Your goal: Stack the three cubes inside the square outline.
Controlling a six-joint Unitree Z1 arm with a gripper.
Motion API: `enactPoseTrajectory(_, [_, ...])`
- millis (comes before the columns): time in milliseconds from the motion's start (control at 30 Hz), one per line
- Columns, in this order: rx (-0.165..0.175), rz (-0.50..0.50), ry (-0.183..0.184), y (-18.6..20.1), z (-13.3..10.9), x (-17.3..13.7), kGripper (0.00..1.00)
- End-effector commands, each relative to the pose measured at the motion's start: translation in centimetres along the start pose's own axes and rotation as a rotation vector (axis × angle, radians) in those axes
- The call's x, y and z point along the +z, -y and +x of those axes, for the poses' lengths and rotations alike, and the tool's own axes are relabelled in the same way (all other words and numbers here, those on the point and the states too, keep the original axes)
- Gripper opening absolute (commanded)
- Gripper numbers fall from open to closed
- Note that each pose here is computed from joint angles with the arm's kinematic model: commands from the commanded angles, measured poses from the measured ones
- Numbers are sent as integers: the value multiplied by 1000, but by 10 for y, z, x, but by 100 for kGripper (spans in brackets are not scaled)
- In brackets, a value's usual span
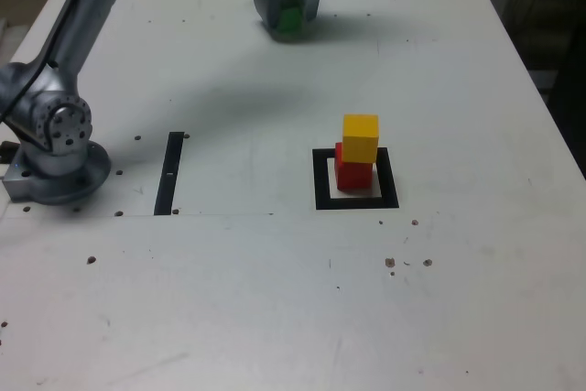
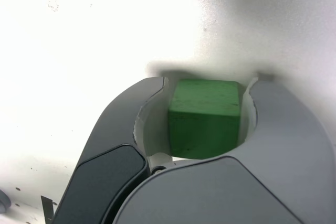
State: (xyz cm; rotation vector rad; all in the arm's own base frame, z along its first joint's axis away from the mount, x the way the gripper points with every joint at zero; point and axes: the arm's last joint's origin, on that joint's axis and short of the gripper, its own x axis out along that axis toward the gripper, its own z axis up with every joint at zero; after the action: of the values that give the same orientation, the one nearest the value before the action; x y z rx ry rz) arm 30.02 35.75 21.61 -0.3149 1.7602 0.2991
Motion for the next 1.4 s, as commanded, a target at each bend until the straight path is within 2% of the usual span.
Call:
enactPoseTrajectory(0, [-5, 3, 5, 0, -2, -2, 32])
enactPoseTrajectory(300, [-10, 45, 30, 21, -28, -20, 32])
enactPoseTrajectory(800, [8, 144, 65, 108, -72, -62, 32])
enactPoseTrajectory(1367, [29, 252, 106, 211, -87, -105, 32])
